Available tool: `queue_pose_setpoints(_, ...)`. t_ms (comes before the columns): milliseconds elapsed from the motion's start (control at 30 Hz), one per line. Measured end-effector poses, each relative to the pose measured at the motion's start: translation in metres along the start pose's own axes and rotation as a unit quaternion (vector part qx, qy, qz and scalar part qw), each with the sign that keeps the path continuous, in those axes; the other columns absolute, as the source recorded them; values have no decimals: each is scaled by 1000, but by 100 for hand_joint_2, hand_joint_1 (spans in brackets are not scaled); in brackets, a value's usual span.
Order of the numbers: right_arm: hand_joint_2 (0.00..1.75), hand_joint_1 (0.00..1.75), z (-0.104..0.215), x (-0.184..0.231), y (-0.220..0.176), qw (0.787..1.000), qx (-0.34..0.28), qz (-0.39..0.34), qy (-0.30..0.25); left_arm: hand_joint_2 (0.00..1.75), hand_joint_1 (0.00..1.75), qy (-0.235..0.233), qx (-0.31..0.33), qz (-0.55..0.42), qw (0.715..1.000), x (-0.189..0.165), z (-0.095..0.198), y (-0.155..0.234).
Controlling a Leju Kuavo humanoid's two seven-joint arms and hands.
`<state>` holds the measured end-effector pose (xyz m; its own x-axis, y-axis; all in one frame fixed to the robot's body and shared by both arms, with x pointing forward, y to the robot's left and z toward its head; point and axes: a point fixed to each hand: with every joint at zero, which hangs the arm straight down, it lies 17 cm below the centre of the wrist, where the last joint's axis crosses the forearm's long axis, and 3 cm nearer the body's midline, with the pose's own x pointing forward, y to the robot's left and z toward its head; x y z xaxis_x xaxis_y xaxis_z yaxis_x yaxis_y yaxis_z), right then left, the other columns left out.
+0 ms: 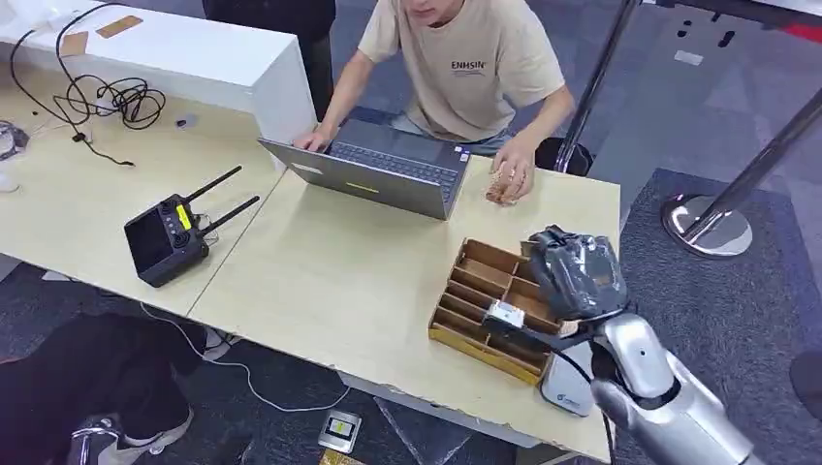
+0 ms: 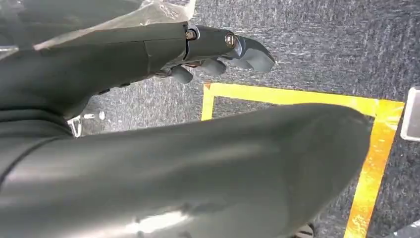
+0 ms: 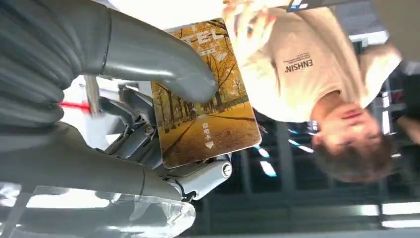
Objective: Pass the card to the sensor for recognition and then transmit it.
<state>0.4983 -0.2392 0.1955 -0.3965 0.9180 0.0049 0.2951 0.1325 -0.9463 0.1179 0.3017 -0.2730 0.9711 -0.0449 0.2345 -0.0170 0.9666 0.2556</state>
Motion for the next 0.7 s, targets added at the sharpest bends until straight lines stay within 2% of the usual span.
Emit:
queue_pose_setpoints(167, 175, 175, 11, -12, -17, 988, -15, -139, 60, 0, 0, 0, 5, 8, 1000, 0, 0, 2)
queue_pose_setpoints(367, 175, 175, 40, -25, -35, 940, -7, -329, 90, 0, 0, 2, 10, 20, 1000, -2, 0, 4)
queue_pose_setpoints(500, 175, 175, 60, -36, -52, 919, -7, -382, 98, 0, 0, 6, 14, 25, 1000, -5, -1, 5)
queue_pose_setpoints(700, 175, 175, 85, -56, -76, 915, -9, -387, 110, 0, 0, 9, 18, 31, 999, -6, -1, 7)
